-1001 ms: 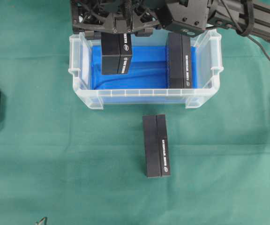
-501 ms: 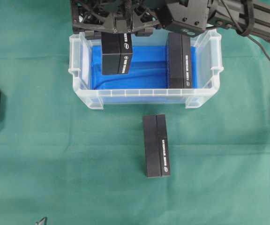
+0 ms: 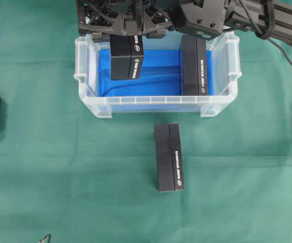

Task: Take the box out of the case with the right arm.
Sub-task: 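Lift the gripped box straight up out of the case, then carry the box forward and lower it onto the cloth left of the first box, then open the right gripper and withdraw it to the right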

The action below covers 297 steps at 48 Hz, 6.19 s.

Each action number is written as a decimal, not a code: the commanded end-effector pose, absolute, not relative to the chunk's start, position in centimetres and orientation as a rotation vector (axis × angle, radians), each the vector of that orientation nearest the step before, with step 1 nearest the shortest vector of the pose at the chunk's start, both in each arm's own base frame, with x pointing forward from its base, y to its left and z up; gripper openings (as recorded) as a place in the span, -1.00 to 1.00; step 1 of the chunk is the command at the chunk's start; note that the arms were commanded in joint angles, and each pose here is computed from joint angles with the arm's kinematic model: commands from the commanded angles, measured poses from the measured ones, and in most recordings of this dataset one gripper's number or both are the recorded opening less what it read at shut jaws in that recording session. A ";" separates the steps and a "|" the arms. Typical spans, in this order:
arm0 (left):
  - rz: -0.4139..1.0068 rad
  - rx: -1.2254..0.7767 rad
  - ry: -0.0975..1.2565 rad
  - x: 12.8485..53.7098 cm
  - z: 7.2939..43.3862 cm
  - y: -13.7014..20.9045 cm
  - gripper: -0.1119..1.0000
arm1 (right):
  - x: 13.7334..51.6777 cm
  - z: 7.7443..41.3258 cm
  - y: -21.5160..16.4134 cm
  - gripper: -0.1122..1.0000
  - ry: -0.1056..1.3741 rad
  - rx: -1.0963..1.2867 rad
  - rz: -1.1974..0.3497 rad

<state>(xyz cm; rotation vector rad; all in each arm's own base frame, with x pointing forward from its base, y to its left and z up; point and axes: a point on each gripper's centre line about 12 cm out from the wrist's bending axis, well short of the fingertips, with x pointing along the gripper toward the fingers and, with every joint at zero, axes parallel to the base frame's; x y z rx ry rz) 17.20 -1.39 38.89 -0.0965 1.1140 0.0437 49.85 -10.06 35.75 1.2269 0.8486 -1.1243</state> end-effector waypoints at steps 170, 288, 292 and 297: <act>0.047 -0.098 1.100 17.4 39.2 -1.3 -0.81 | 51.9 31.0 11.2 0.42 0.902 1.203 -1.037; 0.046 -0.096 1.097 17.3 39.3 -1.3 -0.81 | 51.7 25.8 9.7 0.81 0.873 1.333 -1.052; 0.046 -0.097 1.095 17.3 39.3 -1.3 -0.81 | 51.2 27.9 9.4 0.81 0.845 1.341 -1.036; 0.046 -0.096 1.097 17.3 39.3 -1.3 -0.81 | 50.5 31.0 8.8 0.81 0.801 1.330 -1.024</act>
